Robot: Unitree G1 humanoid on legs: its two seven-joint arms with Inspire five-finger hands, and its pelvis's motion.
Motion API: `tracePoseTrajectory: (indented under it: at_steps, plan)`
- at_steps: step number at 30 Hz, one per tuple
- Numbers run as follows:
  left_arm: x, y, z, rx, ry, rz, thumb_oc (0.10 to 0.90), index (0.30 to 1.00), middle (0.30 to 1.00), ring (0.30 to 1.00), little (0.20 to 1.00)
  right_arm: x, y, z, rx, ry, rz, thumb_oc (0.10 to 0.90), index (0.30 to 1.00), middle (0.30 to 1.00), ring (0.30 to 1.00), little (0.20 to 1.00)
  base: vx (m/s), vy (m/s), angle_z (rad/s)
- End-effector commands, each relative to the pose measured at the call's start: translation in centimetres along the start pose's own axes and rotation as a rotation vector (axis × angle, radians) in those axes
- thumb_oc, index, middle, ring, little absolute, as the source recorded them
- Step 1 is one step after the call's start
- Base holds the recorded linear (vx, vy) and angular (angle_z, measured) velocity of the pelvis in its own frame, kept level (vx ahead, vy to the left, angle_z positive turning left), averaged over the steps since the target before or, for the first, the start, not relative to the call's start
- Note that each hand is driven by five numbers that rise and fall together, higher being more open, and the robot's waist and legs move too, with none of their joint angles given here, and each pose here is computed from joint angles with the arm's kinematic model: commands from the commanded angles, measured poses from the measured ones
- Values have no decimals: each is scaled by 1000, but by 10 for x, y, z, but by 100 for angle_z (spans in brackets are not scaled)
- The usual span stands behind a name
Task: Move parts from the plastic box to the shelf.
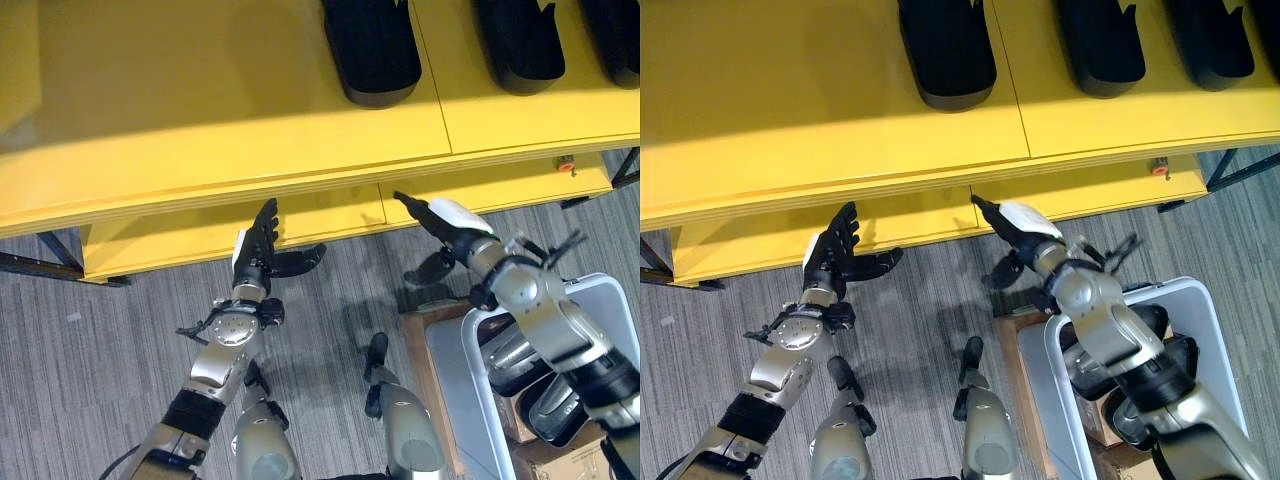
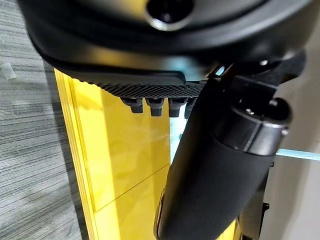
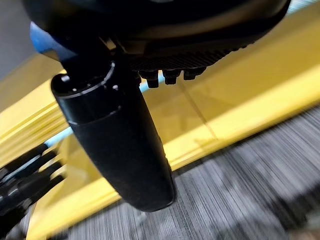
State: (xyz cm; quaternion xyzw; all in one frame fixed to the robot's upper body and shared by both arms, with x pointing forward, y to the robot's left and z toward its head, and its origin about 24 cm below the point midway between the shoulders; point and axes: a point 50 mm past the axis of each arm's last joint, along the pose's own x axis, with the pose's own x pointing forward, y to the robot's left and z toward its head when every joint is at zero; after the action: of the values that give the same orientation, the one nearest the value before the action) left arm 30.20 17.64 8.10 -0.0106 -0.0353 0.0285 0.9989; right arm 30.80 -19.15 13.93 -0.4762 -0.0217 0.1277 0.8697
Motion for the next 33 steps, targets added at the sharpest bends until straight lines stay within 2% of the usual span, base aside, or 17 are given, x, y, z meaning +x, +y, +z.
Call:
tracePoseTrajectory:
  at_steps: [1,3,7,10,13,16,20,23,26,33]
  plan:
    - [-12,1,55,-99,-358,5,900,1000,1000,1000,1000,-19,-16,6,61,-105,-194,900,1000,1000,1000,1000,13,128,-9]
    - [-22,4,52,-130,-373,-25,900,1000,1000,1000,1000,-32,1,-14,160,-46,-208,900,1000,1000,1000,1000,-3,114,-12]
    - [-45,13,40,-230,-369,-133,900,1000,1000,1000,1000,-43,27,-42,225,93,-205,900,1000,1000,1000,1000,-81,135,-10]
    - [-76,25,35,-245,-418,-303,900,1000,1000,1000,1000,-69,50,-68,294,192,-205,900,1000,1000,1000,1000,-120,193,-1]
    - [-78,17,34,-229,-393,-455,900,1000,1000,1000,1000,-79,55,-81,300,255,-206,900,1000,1000,1000,1000,-45,194,11]
    - [-66,2,38,-236,-373,-486,900,1000,1000,1000,1000,-70,53,-79,278,255,-194,900,1000,1000,1000,1000,13,233,10]
    - [-67,5,33,-249,-314,-360,900,1000,1000,1000,1000,-62,59,-68,246,228,-130,900,1000,1000,1000,1000,-30,151,-76]
    - [-69,9,32,-217,-285,-355,900,1000,1000,1000,1000,-69,59,-70,198,264,-133,900,1000,1000,1000,1000,-149,106,-156]
    - [-77,24,34,-301,-307,-335,900,1000,1000,1000,1000,-85,54,-83,200,334,-215,900,1000,1000,1000,1000,-139,-65,-31]
    - [-91,35,25,-456,-302,-266,900,1000,1000,1000,1000,-86,43,-87,143,383,-226,900,1000,1000,1000,1000,-60,-334,-60]
